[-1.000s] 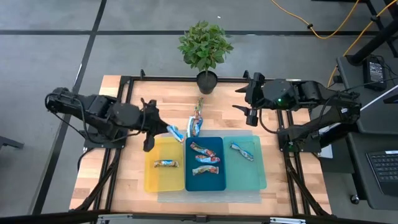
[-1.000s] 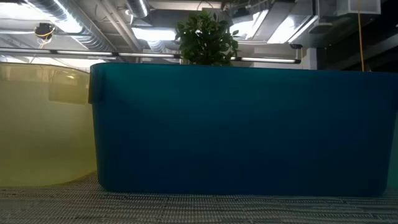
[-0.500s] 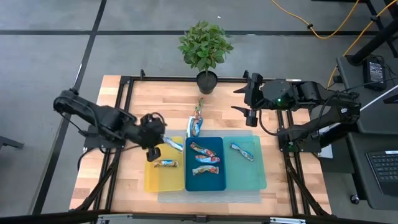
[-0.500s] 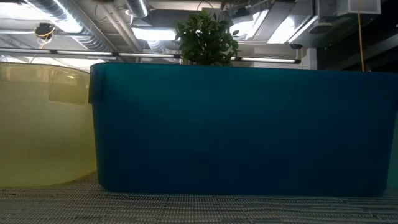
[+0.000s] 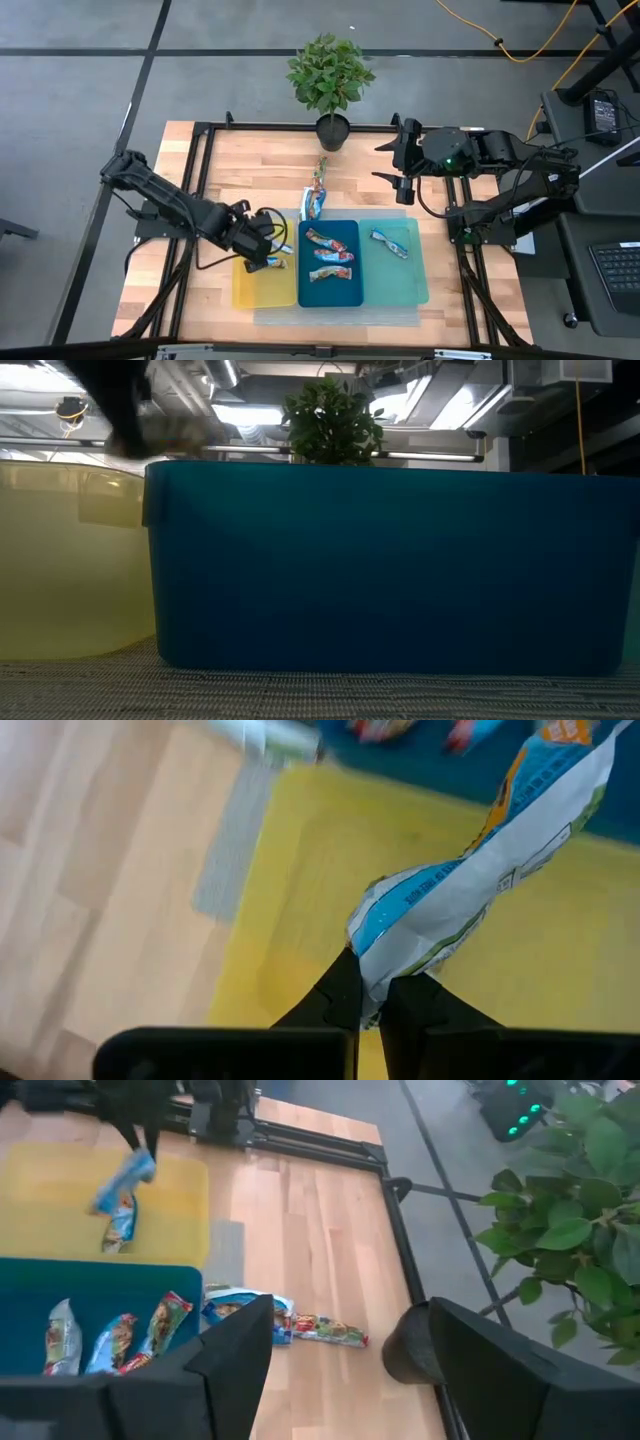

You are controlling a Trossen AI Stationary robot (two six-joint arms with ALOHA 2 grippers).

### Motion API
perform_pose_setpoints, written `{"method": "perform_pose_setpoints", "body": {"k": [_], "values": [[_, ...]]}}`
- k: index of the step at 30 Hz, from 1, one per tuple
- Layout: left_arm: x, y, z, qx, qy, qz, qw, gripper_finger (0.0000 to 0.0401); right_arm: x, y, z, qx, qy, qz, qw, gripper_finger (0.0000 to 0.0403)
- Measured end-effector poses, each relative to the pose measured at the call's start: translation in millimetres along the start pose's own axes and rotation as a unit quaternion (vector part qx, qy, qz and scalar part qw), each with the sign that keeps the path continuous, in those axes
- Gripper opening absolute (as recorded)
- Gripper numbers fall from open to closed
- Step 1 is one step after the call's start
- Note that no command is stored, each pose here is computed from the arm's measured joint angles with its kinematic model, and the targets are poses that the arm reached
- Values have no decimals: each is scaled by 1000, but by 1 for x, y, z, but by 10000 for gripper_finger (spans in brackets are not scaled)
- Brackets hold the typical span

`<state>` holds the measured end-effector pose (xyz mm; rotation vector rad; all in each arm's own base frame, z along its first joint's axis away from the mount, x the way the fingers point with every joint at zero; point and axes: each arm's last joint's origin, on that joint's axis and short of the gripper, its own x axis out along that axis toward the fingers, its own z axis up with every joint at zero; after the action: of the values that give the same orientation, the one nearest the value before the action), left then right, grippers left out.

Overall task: Pick and place Granola Bars by type
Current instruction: Put the yellow granola bar into the yellow bin

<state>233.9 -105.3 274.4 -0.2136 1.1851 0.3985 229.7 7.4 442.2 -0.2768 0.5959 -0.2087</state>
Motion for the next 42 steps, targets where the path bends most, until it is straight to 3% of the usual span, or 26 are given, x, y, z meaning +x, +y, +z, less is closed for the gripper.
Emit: {"method": "perform_pose_setpoints", "body": {"k": [11, 24, 32, 37, 42], "values": [[69, 5, -41, -67, 33, -20, 997, 8, 0, 1, 0, -10, -3, 22, 1000, 266], [96, 14, -54, -96, 59, -50, 992, 26, 1, 2, 0, -27, -2, 22, 999, 266], [96, 14, -54, -82, 62, -53, 993, 74, 1, 2, 0, -27, -2, 22, 999, 266], [91, 10, -51, -34, 77, -80, 993, 128, 1, 1, 0, -26, -2, 20, 999, 266], [75, 9, -42, -2, 77, -73, 994, 185, 9, -6, -1, -16, 10, 7, 1000, 266]]}}
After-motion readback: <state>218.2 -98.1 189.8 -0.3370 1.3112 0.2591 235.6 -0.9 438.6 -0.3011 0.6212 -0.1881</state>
